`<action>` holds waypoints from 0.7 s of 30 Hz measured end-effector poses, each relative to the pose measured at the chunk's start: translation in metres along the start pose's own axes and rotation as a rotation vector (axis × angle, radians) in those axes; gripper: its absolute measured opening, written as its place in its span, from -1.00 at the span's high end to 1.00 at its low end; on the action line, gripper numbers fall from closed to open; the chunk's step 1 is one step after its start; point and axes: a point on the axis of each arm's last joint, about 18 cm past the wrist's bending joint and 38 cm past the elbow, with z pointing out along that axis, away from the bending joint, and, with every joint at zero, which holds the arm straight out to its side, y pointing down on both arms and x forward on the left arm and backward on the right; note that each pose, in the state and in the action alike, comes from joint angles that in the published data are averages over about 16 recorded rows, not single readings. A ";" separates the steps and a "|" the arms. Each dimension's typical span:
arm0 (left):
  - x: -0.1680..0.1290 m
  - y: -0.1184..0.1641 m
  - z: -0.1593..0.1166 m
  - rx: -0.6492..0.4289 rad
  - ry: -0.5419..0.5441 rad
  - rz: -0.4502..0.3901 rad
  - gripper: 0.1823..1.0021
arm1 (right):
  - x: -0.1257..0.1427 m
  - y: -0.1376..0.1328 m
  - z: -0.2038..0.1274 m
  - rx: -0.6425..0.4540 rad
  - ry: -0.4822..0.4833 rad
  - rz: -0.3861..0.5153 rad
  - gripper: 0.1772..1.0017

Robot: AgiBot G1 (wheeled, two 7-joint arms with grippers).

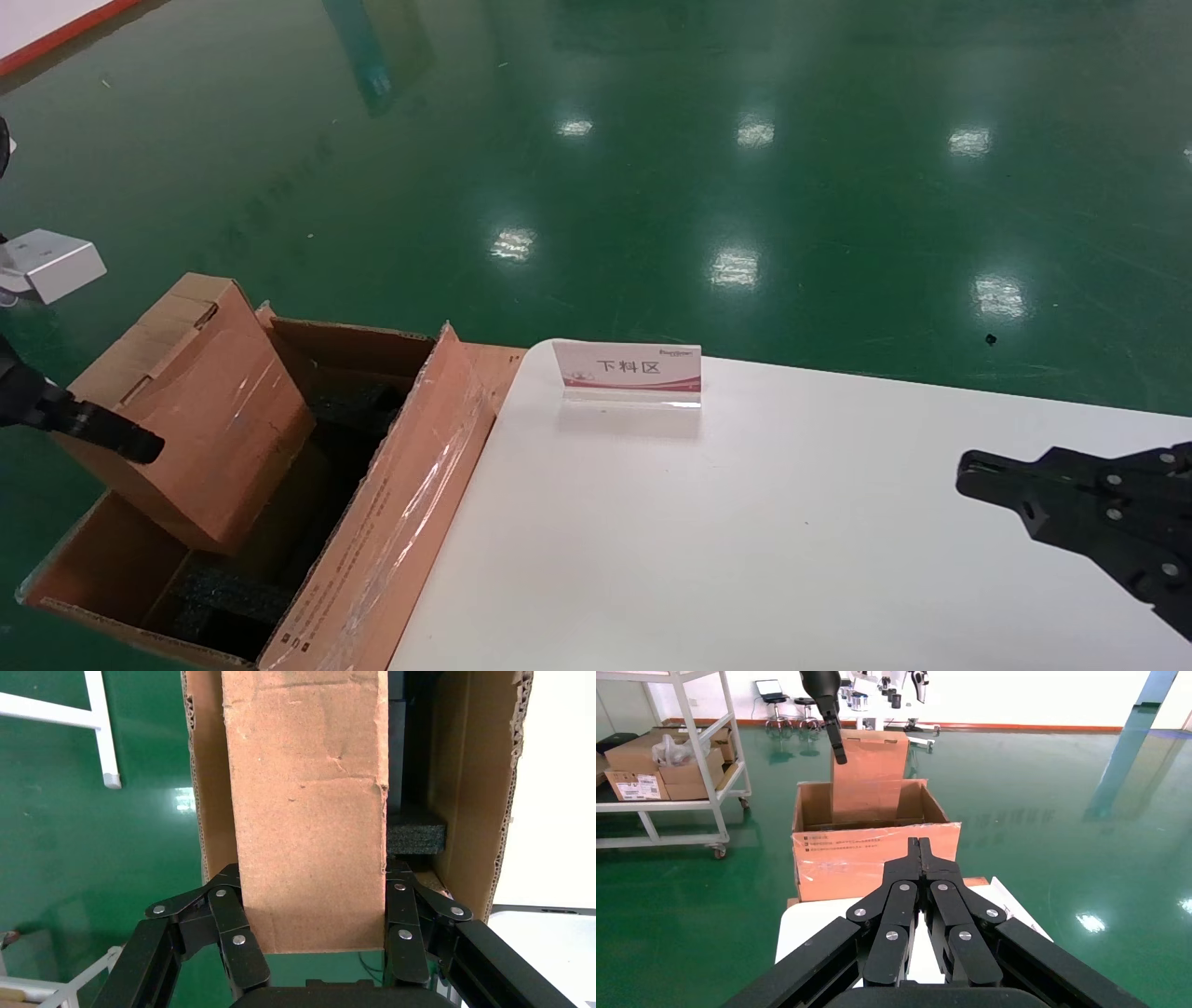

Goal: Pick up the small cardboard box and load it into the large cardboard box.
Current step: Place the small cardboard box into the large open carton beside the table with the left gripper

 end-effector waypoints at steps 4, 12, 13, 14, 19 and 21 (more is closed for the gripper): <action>0.001 -0.001 -0.001 0.005 0.002 0.003 0.44 | 0.000 0.000 0.000 0.000 0.000 0.000 0.97; 0.002 -0.005 0.000 0.012 0.006 0.007 0.44 | 0.000 0.000 0.000 0.000 0.000 0.000 0.97; 0.003 -0.006 0.001 0.012 0.007 0.007 0.44 | 0.000 0.000 0.000 0.000 0.000 0.000 0.97; 0.003 -0.006 0.001 0.012 0.007 0.007 0.44 | 0.000 0.000 0.000 0.000 0.000 0.000 0.97; 0.002 -0.008 0.006 0.010 0.008 0.009 0.44 | 0.000 0.000 0.000 0.000 0.000 0.000 0.97; 0.002 -0.008 0.008 0.007 0.007 0.010 0.44 | 0.000 0.000 0.000 0.000 0.000 0.000 0.97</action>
